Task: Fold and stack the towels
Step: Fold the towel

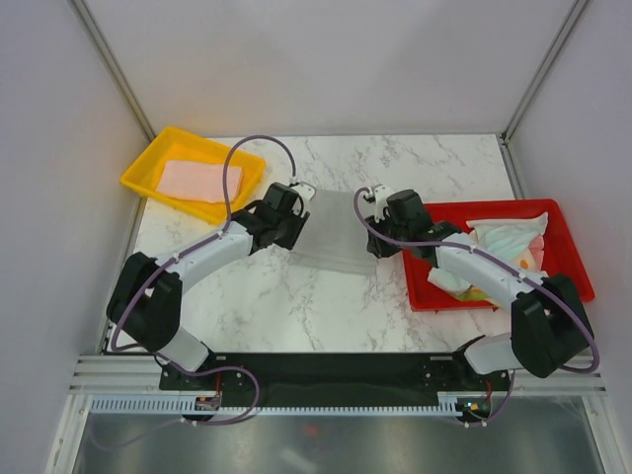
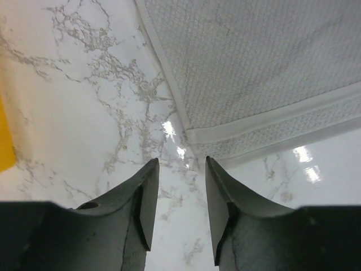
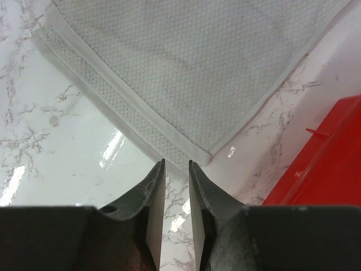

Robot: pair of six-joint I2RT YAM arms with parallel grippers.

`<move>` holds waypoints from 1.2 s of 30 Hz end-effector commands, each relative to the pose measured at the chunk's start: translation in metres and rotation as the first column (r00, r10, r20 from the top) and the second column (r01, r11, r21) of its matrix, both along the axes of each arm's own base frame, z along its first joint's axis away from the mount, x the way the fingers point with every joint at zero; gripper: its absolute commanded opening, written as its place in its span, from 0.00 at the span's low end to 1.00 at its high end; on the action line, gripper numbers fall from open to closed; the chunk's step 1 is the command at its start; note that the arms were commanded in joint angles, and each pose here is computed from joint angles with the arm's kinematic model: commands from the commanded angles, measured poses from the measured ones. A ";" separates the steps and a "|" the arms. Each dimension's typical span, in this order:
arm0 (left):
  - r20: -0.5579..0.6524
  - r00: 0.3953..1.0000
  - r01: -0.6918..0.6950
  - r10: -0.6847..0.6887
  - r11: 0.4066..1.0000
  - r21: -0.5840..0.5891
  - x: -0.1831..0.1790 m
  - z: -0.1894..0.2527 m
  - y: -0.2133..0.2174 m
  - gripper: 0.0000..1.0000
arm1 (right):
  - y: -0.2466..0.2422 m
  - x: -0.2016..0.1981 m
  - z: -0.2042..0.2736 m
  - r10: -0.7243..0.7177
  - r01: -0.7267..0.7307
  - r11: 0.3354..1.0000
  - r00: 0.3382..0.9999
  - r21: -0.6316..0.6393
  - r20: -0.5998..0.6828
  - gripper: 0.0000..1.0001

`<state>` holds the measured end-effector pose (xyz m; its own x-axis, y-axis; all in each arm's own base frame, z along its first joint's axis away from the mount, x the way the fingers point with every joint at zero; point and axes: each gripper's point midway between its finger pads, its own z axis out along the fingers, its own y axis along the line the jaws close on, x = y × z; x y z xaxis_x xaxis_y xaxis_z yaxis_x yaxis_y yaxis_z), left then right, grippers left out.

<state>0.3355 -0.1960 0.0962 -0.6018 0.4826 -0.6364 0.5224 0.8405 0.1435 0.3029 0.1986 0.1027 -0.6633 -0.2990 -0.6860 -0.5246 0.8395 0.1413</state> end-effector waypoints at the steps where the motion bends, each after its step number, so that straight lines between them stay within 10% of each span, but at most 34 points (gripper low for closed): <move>1: -0.099 0.969 -0.242 0.226 0.947 -0.209 -0.005 0.020 -0.016 0.47 | 0.000 -0.002 0.005 -0.071 0.072 0.997 0.997 0.031 -0.028 0.31; 11: -0.345 0.875 -0.457 0.339 0.812 -0.363 0.014 -0.011 -0.019 0.49 | 0.004 0.018 0.002 -0.392 0.397 0.918 0.909 0.008 -0.142 0.31; 23: -0.426 0.825 -0.506 0.370 0.820 -0.268 0.011 -0.066 -0.013 0.43 | -0.008 0.031 -0.035 -0.468 0.454 0.881 0.877 -0.136 -0.108 0.31; 36: -0.468 0.728 -0.624 0.502 0.767 -0.148 -0.028 -0.091 0.019 0.11 | -0.019 0.005 -0.030 -0.433 0.420 0.900 0.894 -0.122 -0.114 0.31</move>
<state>0.3353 -0.2009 0.0186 -0.9065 -0.1428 -0.3972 -0.0077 0.9464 -0.3228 0.3107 0.1758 0.0613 -0.8377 -0.0321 -0.5452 -0.0823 0.9943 0.0679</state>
